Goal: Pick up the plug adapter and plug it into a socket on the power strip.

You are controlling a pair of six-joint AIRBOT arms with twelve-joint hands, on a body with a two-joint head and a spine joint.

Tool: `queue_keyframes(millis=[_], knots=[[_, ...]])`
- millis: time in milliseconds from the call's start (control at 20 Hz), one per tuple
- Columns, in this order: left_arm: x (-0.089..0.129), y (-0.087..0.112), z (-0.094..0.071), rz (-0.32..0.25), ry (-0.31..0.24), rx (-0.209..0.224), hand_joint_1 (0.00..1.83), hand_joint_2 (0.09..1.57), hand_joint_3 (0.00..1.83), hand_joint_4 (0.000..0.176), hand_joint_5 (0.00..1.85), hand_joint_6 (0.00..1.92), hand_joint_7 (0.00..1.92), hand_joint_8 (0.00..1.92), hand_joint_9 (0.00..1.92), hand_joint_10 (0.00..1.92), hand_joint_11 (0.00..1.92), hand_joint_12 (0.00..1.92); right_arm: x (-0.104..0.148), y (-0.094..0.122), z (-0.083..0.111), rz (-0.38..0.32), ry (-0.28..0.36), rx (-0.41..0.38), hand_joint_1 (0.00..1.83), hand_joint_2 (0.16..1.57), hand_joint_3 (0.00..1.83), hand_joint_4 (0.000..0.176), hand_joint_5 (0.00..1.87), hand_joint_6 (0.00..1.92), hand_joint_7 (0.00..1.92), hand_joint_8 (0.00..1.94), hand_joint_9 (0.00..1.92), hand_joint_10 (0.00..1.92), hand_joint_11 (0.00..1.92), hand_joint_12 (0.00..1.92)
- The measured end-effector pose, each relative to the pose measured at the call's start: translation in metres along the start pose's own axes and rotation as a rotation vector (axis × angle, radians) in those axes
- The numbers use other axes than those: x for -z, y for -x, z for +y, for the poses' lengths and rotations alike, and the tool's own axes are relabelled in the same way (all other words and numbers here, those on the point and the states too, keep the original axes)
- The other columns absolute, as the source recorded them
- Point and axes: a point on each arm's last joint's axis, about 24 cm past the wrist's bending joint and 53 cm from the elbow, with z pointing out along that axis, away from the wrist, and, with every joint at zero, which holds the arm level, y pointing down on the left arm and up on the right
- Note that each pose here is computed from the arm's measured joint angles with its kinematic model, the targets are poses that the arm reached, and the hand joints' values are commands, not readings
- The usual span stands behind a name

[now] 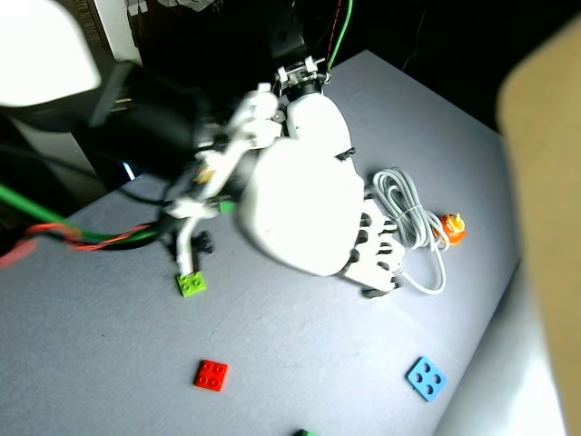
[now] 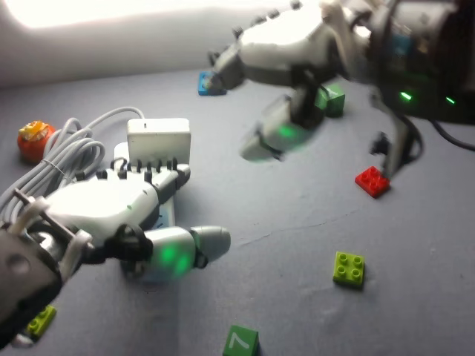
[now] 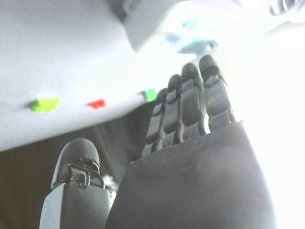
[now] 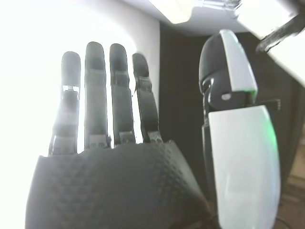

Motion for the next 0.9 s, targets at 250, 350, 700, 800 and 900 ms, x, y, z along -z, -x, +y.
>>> queue_keyframes(millis=[250, 350, 700, 800, 900], knots=[[0.006, 0.024, -0.004, 0.010, -0.023, -0.013, 0.00, 1.19, 0.00, 0.000, 0.00, 0.00, 0.07, 0.00, 0.08, 0.00, 0.00, 0.24, 0.019, 0.008, -0.005, -0.017, 0.040, 0.012, 0.84, 1.04, 0.00, 0.000, 0.33, 0.00, 0.40, 0.00, 0.37, 0.00, 0.00, 0.86], [0.007, 0.028, -0.006, 0.019, -0.032, -0.015, 0.00, 1.19, 0.00, 0.000, 0.00, 0.00, 0.06, 0.00, 0.07, 0.00, 0.00, 0.23, 0.023, 0.004, -0.001, -0.011, 0.052, 0.012, 0.86, 1.03, 0.00, 0.000, 0.32, 0.00, 0.39, 0.00, 0.37, 0.00, 0.00, 0.86], [0.009, 0.046, -0.026, 0.032, -0.097, -0.026, 0.00, 1.20, 0.00, 0.000, 0.01, 0.00, 0.08, 0.00, 0.10, 0.01, 0.00, 0.27, 0.028, 0.003, 0.002, -0.010, 0.072, 0.011, 0.86, 1.00, 0.00, 0.000, 0.25, 0.00, 0.28, 0.00, 0.27, 0.00, 0.00, 0.60], [0.008, 0.047, -0.029, 0.043, -0.108, -0.030, 0.00, 1.20, 0.00, 0.000, 0.01, 0.00, 0.07, 0.01, 0.08, 0.01, 0.00, 0.23, 0.027, 0.001, 0.001, -0.006, 0.069, 0.017, 0.86, 1.00, 0.00, 0.000, 0.20, 0.00, 0.24, 0.00, 0.24, 0.00, 0.00, 0.52], [0.009, 0.049, -0.030, 0.046, -0.113, -0.039, 0.00, 1.20, 0.00, 0.000, 0.01, 0.00, 0.09, 0.01, 0.09, 0.00, 0.00, 0.26, 0.028, -0.001, -0.003, -0.001, 0.059, 0.021, 0.88, 0.98, 0.00, 0.000, 0.20, 0.00, 0.22, 0.00, 0.22, 0.00, 0.00, 0.46]])
